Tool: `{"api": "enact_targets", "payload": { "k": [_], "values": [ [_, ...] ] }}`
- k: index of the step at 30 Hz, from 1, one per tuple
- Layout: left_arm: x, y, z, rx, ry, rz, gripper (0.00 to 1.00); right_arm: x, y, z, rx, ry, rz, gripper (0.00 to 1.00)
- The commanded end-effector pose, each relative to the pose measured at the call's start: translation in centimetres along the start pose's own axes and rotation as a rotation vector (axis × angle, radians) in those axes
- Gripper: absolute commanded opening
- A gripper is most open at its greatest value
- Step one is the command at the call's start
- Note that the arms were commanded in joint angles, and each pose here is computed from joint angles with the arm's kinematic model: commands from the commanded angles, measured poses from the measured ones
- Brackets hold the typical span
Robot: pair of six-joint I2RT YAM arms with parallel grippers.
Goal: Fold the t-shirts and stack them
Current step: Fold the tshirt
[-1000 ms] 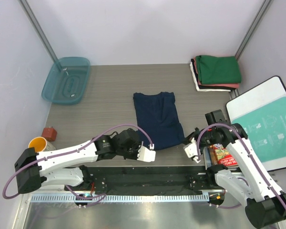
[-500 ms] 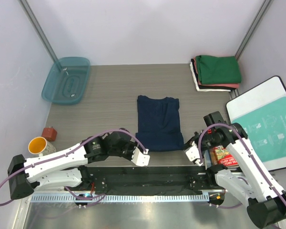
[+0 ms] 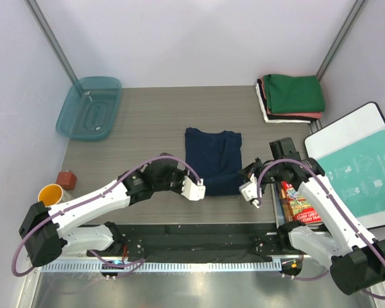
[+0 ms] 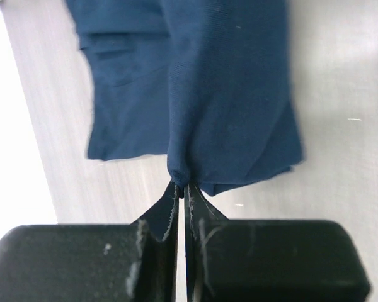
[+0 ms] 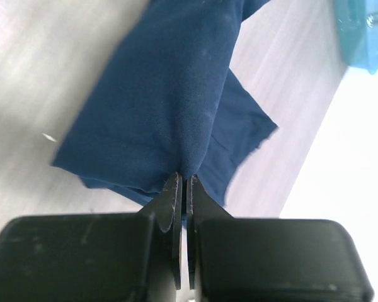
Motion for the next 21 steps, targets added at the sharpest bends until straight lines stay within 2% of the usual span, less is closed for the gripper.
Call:
{"api": "enact_targets", "payload": {
  "k": [1, 9, 21],
  "values": [
    [-0.4, 5.5, -1.7, -0.056, -0.095, -0.163, 0.0, -0.1, -2.9, 1.9, 0.129, 0.076, 0.072, 0.01],
    [-1.9, 9.8, -1.3, -0.069, -0.114, -0.21, 0.0, -0.8, -4.9, 5.2, 0.129, 0.172, 0.106, 0.01],
    [-3.4, 13.9, 0.4, -0.069, -0.116, -0.25, 0.0, -1.4, -8.0, 11.0, 0.13, 0.287, 0.204, 0.01]
  ]
}}
Point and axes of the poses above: each gripper's point midway between its finger pads, its own x axis back along the fingers, its own y axis along the line the jaws close on, z = x × y, the point moved 8 cm from there along x, back along the fingers, and after that the axes turned 5 degrees about x, right-handed, at the moved point
